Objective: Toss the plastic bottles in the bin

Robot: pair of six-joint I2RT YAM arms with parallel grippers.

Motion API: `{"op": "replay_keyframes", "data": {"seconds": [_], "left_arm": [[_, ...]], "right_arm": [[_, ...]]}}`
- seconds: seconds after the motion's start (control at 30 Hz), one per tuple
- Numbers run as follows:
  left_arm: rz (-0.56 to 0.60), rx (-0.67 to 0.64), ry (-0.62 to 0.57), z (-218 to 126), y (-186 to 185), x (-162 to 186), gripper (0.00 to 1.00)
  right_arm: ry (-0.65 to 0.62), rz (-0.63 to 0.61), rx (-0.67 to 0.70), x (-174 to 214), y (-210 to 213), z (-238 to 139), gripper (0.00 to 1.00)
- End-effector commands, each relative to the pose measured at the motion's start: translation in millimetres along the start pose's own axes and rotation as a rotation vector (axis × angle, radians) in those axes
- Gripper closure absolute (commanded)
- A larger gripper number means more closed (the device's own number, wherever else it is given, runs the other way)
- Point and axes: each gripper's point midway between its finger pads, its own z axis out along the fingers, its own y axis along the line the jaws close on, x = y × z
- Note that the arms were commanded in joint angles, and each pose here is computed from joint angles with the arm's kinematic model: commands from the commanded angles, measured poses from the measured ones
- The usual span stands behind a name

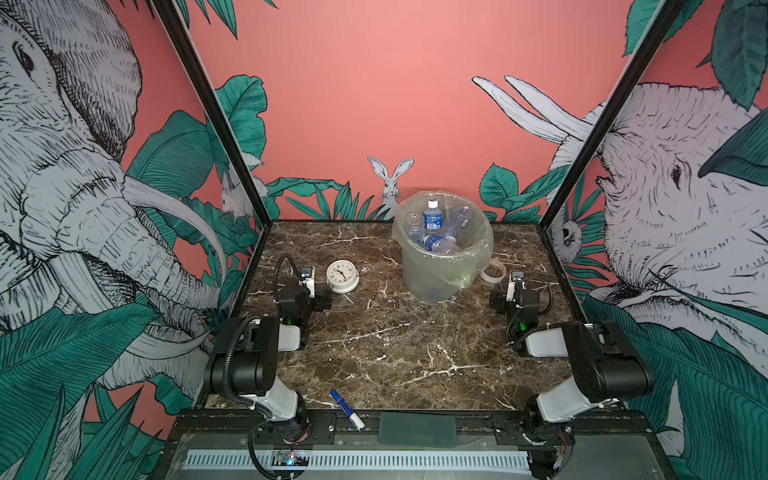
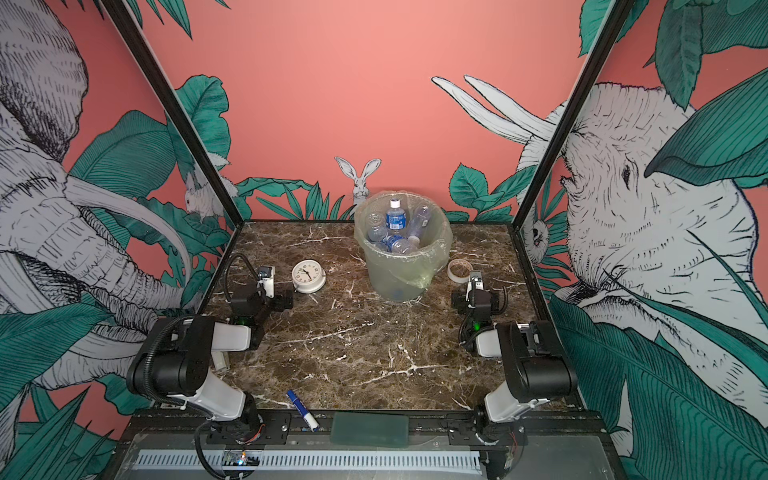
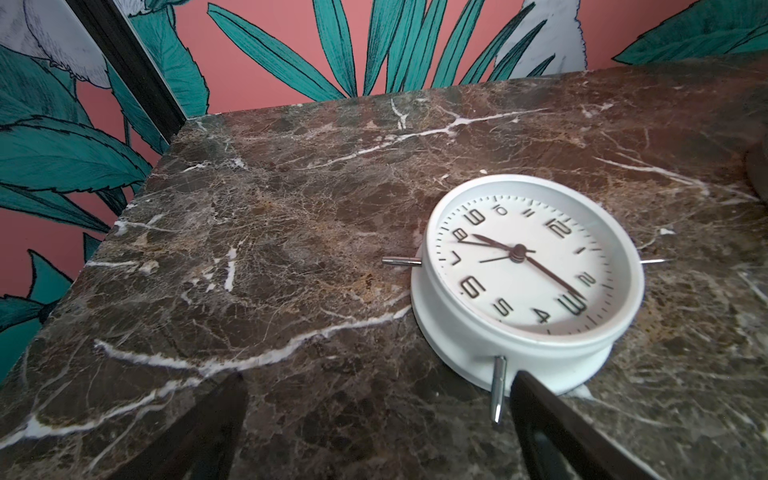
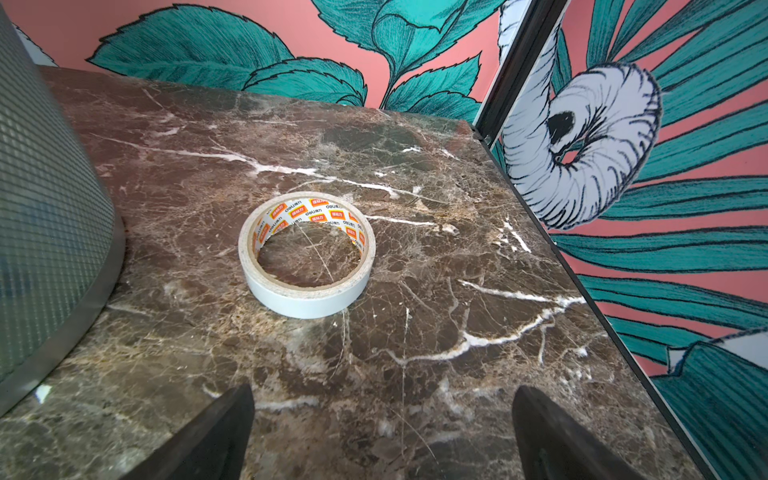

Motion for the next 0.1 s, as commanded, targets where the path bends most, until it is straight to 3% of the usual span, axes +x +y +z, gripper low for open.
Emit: {"op": "replay_keyframes", "data": {"seconds": [0.0,0.07], "left_arm": [[0.020,-0.006,-0.033,-0.5,1.1,-13.9,0.00],[0.020,-0.007,-0.034,-0.5,1.3,-14.0,0.00]], "right_arm": [[-0.048,0.022,0.004,-17.2,-2.8,2.3,0.01],[-0.058,0.025,0.010,-18.1,-4.1,0.9,0.01]]}}
